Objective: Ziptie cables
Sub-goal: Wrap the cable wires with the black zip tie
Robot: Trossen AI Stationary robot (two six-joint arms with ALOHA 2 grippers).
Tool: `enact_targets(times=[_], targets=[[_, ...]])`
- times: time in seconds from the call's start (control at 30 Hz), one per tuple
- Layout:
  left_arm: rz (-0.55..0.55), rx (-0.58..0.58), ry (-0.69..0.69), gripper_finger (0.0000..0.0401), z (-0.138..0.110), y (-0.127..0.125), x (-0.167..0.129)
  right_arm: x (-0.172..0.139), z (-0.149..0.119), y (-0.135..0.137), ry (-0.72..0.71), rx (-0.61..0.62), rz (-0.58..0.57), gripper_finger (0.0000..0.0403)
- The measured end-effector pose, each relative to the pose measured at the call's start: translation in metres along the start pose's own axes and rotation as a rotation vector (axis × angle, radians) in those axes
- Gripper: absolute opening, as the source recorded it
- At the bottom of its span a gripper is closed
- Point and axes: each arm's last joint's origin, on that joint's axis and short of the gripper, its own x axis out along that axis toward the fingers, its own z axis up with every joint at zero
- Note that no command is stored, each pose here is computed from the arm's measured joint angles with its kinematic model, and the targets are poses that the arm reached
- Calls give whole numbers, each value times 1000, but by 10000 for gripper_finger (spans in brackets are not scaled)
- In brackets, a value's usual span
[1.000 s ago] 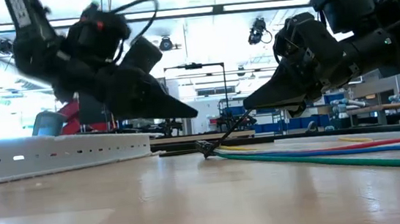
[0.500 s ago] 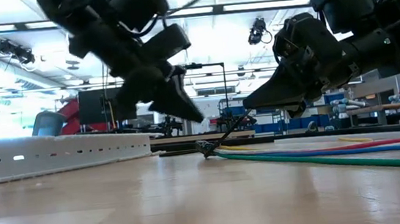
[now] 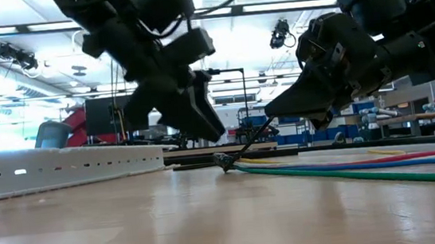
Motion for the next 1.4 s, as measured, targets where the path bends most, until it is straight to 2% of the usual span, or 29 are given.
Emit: enact_targets(times=[0.17, 0.3, 0.43, 0.57, 0.7, 0.83, 1.03, 1.13, 1.3, 1.4], targets=[[-19, 78, 46, 163, -10, -7, 18, 0, 0, 0, 2, 0, 6, 0], [49, 134, 55, 157, -11, -6, 25, 0, 0, 0, 1, 0, 7, 0], [89, 189, 21, 157, -7, -4, 25, 0, 0, 0, 3, 0, 12, 0], [102, 198, -4, 156, -4, -3, 25, 0, 0, 0, 5, -1, 13, 0], [98, 260, 23, 156, -9, -1, 29, 0, 0, 0, 4, -7, 13, 0], [75, 267, 32, 156, -15, -2, 40, 0, 0, 0, 3, -8, 14, 0], [112, 363, 31, 155, -15, -2, 45, 0, 0, 1, -1, -9, 15, 0], [108, 366, 41, 133, -12, -1, 46, 0, 0, 0, 0, -9, 14, 0], [81, 354, 90, 46, -4, -1, 44, 0, 0, 0, 1, -9, 12, 0], [79, 317, 108, 39, 1, -3, 42, 0, 0, 0, 3, -1, 11, 0]])
